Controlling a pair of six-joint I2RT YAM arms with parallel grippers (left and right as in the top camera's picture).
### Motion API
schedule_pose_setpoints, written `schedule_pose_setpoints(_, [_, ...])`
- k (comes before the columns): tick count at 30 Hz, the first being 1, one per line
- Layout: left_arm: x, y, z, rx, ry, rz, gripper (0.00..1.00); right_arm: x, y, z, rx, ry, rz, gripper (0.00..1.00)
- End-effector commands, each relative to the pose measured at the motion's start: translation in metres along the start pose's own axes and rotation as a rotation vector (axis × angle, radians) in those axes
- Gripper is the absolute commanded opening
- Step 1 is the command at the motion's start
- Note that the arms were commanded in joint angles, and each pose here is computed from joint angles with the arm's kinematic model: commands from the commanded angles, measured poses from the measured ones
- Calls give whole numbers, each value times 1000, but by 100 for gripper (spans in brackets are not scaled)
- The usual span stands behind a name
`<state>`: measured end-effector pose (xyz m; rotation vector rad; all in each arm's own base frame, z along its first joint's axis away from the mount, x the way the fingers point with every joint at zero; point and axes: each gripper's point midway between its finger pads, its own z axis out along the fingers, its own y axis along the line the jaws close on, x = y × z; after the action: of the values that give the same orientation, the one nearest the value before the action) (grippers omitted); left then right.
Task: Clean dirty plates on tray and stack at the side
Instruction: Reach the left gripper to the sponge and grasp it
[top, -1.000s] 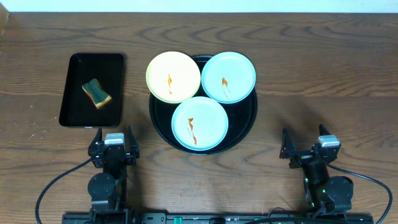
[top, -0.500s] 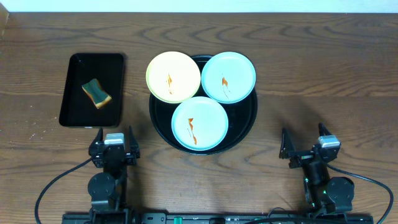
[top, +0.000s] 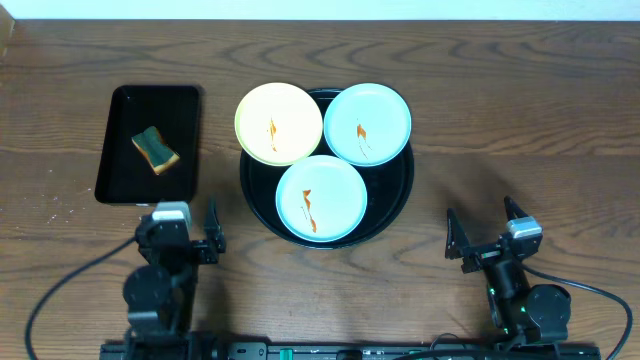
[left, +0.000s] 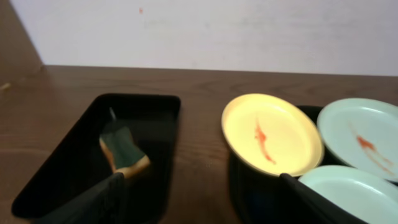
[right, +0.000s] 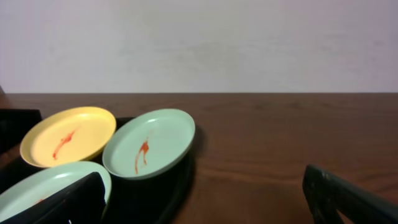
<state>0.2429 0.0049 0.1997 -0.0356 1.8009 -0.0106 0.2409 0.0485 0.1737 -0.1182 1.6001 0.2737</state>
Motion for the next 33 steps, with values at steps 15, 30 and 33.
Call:
schedule_pose_setpoints(15, [-66, -17, 18, 80, 459, -58, 77, -62, 29, 29, -139, 217, 56, 99])
schedule_pose_setpoints(30, [-44, -64, 21, 305, 830, -287, 98, -75, 42, 107, -232, 668, 216, 99])
schedule_pose_setpoints(33, [-38, -67, 24, 315, 862, -305, 98, -71, 42, 117, -247, 668, 225, 99])
